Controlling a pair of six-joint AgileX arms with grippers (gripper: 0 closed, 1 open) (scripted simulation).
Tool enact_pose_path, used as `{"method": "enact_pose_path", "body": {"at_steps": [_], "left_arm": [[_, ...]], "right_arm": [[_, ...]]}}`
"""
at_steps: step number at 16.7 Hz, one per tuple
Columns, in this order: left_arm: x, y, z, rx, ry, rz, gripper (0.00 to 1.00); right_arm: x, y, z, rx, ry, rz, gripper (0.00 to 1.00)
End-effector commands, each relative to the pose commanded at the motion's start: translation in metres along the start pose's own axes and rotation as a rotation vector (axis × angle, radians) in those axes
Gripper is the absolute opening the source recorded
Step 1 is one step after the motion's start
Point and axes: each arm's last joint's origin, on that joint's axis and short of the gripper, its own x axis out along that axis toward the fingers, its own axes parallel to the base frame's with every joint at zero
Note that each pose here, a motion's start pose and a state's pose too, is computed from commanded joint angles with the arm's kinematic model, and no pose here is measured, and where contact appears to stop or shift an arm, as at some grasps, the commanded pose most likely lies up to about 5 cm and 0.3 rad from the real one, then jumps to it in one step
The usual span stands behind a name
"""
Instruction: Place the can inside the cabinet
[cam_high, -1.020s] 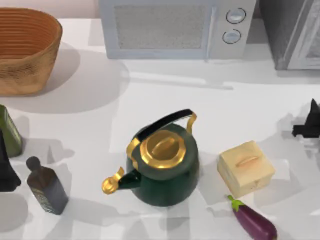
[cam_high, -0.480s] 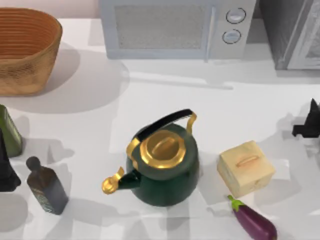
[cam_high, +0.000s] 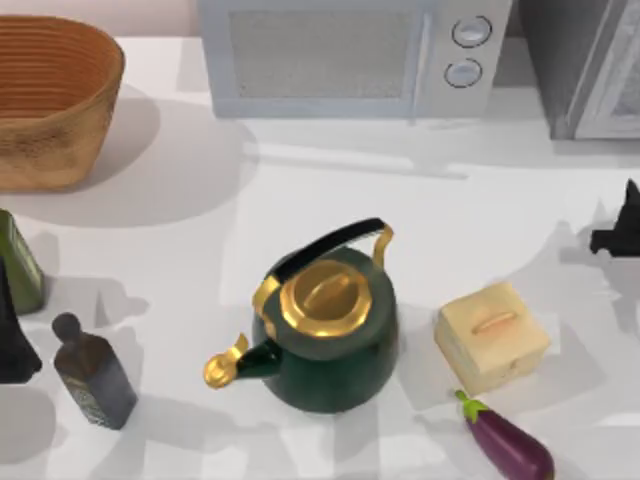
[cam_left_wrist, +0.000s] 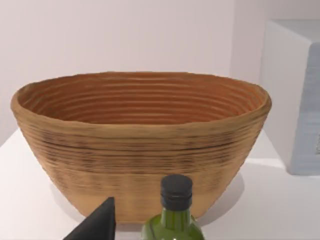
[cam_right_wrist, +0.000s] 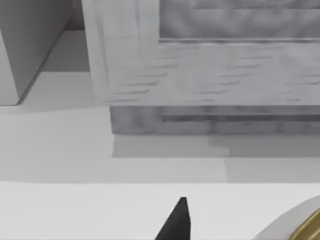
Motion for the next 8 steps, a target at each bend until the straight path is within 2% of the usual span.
{"method": "enact_pose_path", "body": {"at_steps": [8], "left_arm": [[0.000,0.000,0.000,0.000,0.000,0.000,1.00]], "right_arm": [[-0.011,0.000,0.082,0.000,-0.004,0.000,0.00]]}}
